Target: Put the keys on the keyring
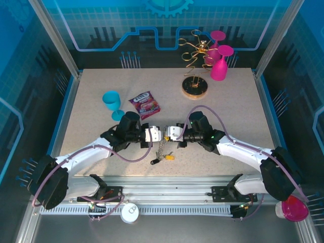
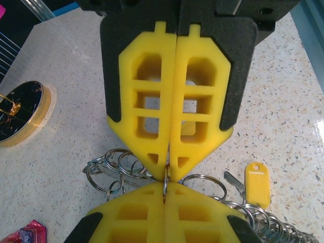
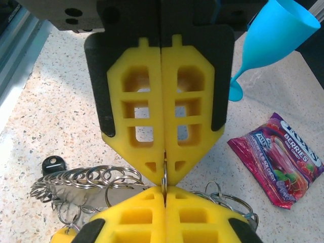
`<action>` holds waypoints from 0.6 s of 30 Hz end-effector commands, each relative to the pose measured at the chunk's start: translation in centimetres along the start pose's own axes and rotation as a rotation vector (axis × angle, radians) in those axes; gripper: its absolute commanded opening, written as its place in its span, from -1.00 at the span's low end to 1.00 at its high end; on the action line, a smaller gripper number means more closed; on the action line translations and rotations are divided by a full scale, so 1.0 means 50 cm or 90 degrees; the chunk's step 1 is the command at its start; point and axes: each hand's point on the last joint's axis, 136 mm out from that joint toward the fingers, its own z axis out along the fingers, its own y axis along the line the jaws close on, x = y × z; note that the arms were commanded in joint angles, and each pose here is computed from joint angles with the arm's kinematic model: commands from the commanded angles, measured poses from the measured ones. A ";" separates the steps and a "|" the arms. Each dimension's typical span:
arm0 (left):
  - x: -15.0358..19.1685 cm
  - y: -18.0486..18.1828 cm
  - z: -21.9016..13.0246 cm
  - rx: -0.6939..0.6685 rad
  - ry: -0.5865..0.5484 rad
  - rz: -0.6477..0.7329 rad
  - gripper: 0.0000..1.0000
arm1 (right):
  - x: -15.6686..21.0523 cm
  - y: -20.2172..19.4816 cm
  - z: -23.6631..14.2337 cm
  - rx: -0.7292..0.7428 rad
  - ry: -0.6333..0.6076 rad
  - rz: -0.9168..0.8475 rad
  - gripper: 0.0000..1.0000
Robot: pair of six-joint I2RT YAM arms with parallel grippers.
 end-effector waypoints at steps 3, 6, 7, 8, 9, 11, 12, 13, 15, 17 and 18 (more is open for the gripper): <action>-0.031 0.006 -0.006 0.012 -0.034 -0.019 -1.00 | -0.039 -0.005 0.004 0.004 -0.055 -0.023 -1.00; -0.021 0.012 -0.014 -0.003 -0.038 -0.035 -0.69 | -0.038 -0.002 -0.003 0.005 -0.065 -0.011 -1.00; -0.017 0.012 -0.016 -0.006 -0.040 -0.038 -0.64 | -0.038 0.000 -0.004 0.002 -0.067 -0.007 -1.00; -0.015 0.011 -0.018 -0.007 -0.041 -0.041 -0.61 | -0.037 0.001 -0.006 0.000 -0.068 -0.003 -1.00; -0.012 0.009 -0.019 -0.006 -0.041 -0.043 -0.58 | -0.036 0.003 -0.007 -0.002 -0.070 -0.002 -1.00; -0.008 0.006 -0.019 -0.004 -0.043 -0.045 -0.55 | -0.034 0.006 -0.007 -0.005 -0.069 0.003 -1.00; -0.006 0.004 -0.017 -0.003 -0.044 -0.047 -0.54 | -0.034 0.008 -0.007 -0.007 -0.071 0.004 -1.00; -0.006 0.003 -0.017 -0.001 -0.046 -0.048 -0.54 | -0.033 0.009 -0.006 -0.009 -0.070 0.007 -1.00; -0.005 0.001 -0.015 0.003 -0.047 -0.051 -0.54 | -0.031 0.010 -0.005 -0.010 -0.069 0.011 -1.00; -0.002 0.001 -0.014 0.002 -0.048 -0.053 -0.53 | -0.032 0.009 -0.005 -0.011 -0.070 0.012 -1.00; -0.002 0.001 -0.014 0.002 -0.050 -0.055 -0.53 | -0.031 0.011 -0.005 -0.011 -0.070 0.013 -1.00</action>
